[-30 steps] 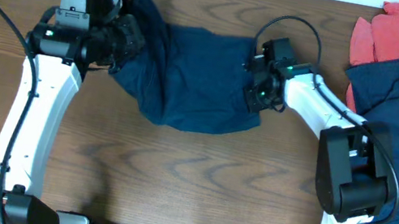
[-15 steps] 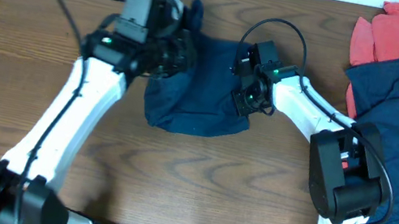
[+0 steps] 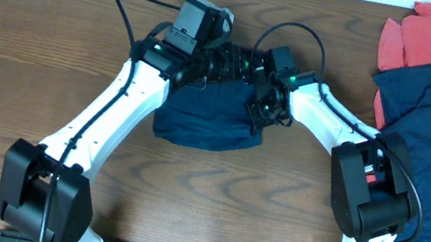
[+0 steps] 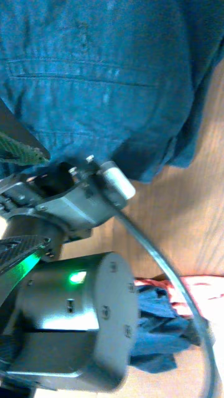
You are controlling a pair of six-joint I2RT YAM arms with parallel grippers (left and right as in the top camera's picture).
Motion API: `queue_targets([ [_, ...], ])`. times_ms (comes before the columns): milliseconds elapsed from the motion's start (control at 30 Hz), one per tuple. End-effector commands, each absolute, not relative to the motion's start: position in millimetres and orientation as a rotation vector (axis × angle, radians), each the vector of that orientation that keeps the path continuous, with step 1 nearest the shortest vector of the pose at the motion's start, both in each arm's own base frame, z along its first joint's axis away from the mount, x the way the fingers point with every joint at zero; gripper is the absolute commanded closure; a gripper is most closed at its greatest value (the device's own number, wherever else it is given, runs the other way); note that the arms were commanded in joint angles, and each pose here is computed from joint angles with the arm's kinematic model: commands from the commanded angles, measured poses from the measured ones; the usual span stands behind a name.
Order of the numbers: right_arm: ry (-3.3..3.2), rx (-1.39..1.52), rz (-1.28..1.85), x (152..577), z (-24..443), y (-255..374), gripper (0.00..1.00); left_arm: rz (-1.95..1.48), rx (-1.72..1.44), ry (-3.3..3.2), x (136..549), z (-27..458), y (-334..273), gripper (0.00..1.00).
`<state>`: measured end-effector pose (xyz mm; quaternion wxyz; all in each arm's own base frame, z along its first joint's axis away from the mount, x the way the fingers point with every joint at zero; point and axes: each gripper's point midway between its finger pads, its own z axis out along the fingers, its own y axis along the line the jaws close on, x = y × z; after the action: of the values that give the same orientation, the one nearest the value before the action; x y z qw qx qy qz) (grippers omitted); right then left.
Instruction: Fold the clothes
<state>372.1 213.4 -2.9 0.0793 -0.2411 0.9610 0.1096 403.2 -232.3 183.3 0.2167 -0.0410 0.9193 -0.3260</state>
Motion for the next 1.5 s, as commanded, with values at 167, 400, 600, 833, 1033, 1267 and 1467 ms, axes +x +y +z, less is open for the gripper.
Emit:
queue_targets([
  [167,2.91,-0.418,0.003,399,39,144,0.91,-0.842,-0.165,2.47,416,216,-178,0.6],
  [400,2.619,-0.605,0.36,421,146,178,0.79,-0.549,-0.26,2.578,415,177,-131,0.6],
  [600,2.642,-0.751,0.662,379,144,225,0.76,-0.503,-0.208,2.677,410,141,-130,0.6],
  [833,2.819,-0.872,0.688,327,81,243,0.75,-0.449,-0.243,2.863,399,80,-128,0.6],
  [1033,2.981,-0.916,0.641,291,23,234,0.76,-0.402,-0.28,3.004,384,38,-124,0.61],
  [1267,3.078,-0.656,0.116,321,-17,174,0.78,-0.317,-0.335,3.224,337,17,-116,0.61],
  [1467,2.872,-0.452,-0.055,391,-9,145,0.67,-0.352,-0.289,3.319,310,16,-133,0.6],
])
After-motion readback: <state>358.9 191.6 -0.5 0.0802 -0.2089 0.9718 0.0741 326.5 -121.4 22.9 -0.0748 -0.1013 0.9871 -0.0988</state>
